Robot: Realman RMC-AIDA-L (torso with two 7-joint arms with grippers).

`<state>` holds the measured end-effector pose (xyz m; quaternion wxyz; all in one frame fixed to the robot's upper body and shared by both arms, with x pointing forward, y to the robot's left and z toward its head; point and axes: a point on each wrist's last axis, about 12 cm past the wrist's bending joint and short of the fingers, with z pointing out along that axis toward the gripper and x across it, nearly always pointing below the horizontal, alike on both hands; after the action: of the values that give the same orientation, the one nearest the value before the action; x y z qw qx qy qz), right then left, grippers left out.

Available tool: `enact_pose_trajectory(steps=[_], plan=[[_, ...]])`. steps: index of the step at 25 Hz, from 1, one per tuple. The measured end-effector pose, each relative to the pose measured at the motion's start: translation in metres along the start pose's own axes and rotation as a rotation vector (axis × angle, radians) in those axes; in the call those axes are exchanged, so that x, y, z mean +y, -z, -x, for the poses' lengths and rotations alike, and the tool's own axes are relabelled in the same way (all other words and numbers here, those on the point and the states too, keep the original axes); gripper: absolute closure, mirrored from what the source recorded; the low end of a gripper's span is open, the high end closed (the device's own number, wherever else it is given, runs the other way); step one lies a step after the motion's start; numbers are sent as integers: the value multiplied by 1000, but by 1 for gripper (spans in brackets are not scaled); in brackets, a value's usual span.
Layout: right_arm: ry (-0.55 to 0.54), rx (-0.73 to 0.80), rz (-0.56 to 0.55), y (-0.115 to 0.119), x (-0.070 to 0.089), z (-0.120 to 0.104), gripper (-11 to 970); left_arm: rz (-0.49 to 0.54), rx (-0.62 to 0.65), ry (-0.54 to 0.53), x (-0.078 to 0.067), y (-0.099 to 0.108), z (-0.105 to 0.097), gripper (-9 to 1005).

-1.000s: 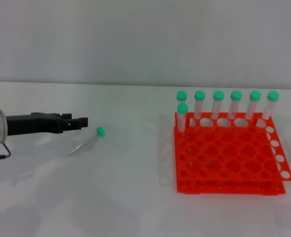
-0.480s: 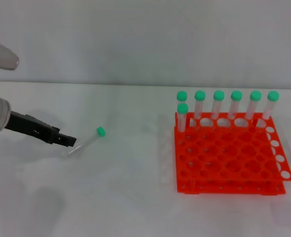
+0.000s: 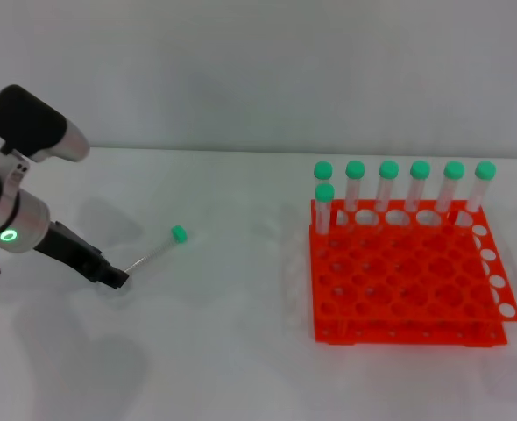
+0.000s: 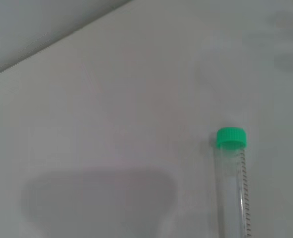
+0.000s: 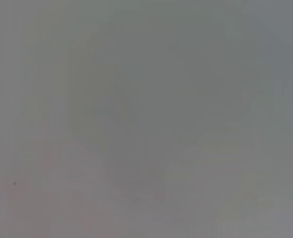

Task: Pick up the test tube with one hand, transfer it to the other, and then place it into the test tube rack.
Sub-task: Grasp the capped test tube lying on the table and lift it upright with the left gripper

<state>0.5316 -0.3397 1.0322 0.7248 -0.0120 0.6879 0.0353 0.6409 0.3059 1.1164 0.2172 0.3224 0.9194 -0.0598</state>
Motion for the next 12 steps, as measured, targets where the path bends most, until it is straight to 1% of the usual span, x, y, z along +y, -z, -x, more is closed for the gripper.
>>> enact_pose_trajectory(steps=[4,11,12], plan=[[-1,1,1,0,0,0,118,9,2,-17,-4,-3,5,333],[-3,-3,5,-2,1,1,119,-1,-10,-20,-7,-5,9,342],[-3,-4,6,-3,2,1,119,-7,-11,-22,-8,-6,9,359]])
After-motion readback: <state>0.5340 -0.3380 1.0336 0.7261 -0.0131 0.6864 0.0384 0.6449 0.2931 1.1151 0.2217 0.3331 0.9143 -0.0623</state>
